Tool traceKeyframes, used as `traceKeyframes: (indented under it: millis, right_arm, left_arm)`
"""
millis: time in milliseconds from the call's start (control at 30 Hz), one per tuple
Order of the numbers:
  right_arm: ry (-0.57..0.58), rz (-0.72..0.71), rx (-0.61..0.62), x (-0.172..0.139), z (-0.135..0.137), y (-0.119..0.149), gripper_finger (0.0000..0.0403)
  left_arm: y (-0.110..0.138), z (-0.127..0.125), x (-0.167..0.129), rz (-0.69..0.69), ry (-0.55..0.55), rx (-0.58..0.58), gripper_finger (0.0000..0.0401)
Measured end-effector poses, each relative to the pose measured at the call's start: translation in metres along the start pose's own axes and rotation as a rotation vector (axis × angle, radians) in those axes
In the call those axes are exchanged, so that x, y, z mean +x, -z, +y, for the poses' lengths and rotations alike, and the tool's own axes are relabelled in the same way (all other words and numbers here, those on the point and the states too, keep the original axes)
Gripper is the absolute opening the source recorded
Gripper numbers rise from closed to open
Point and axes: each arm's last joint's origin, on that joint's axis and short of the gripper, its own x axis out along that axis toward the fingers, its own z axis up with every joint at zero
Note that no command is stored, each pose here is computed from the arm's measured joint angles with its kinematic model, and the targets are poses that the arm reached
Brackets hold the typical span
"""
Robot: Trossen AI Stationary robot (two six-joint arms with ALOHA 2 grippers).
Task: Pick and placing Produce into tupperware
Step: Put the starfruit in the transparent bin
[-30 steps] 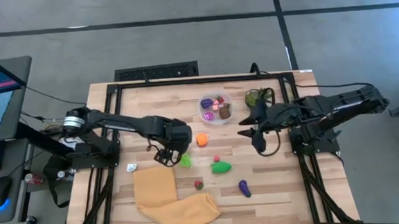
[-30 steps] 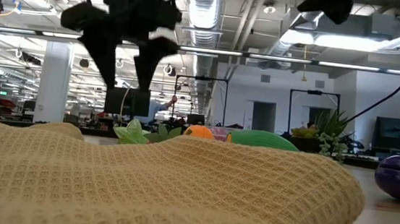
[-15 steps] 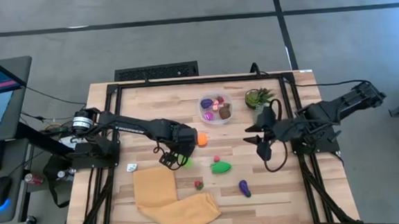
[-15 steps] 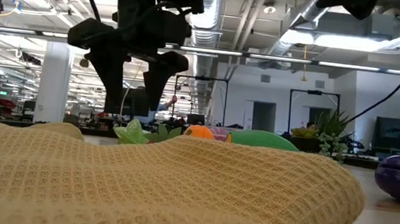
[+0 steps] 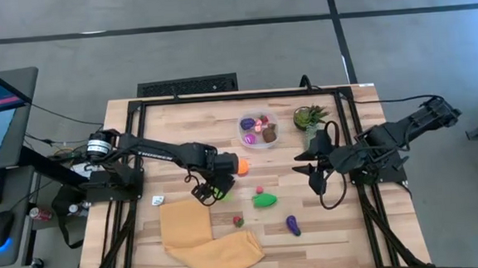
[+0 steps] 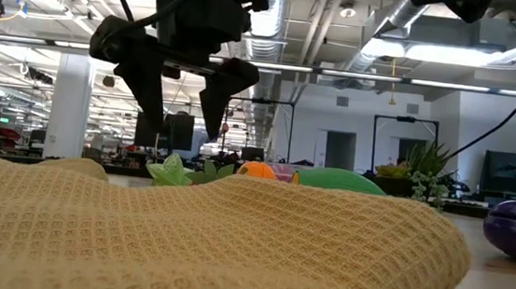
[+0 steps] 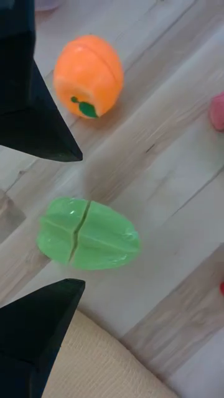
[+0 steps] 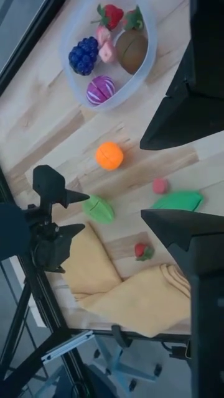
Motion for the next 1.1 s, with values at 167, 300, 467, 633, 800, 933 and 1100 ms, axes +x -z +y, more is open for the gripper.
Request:
traceKeyframes:
  millis: [167, 300, 467, 633, 800, 933, 1100]
  right_arm:
    - [0.001, 0.000, 0.005, 0.000, 0.000, 0.000, 0.0186]
    - [0.001, 0.000, 0.005, 0.000, 0.000, 0.000, 0.0184]
    - [0.001, 0.000, 0.005, 0.000, 0.000, 0.000, 0.0182]
    - [0.001, -0.002, 0.006, 0.000, 0.000, 0.000, 0.0182]
    - [0.002, -0.001, 0.014, 0.000, 0.000, 0.000, 0.0180]
    - [0.002, -0.002, 0.014, 0.000, 0.000, 0.000, 0.0180]
    - [0.001, -0.001, 0.014, 0.000, 0.000, 0.000, 0.0177]
  left_arm:
    - [-0.002, 0.002, 0.000, -0.020, -0.017, 0.014, 0.0327]
    - [-0.003, 0.003, 0.000, -0.030, -0.033, 0.015, 0.0345]
    - [-0.003, 0.004, 0.007, -0.022, -0.015, 0.016, 0.0360]
    - [-0.002, 0.003, 0.024, 0.022, 0.024, 0.014, 0.0362]
    - [-0.002, 0.005, 0.036, 0.047, 0.028, -0.002, 0.0362]
    - [-0.001, 0.005, 0.048, 0.056, 0.079, -0.019, 0.0362]
    - [0.001, 0.004, 0.061, 0.074, 0.118, -0.064, 0.0362]
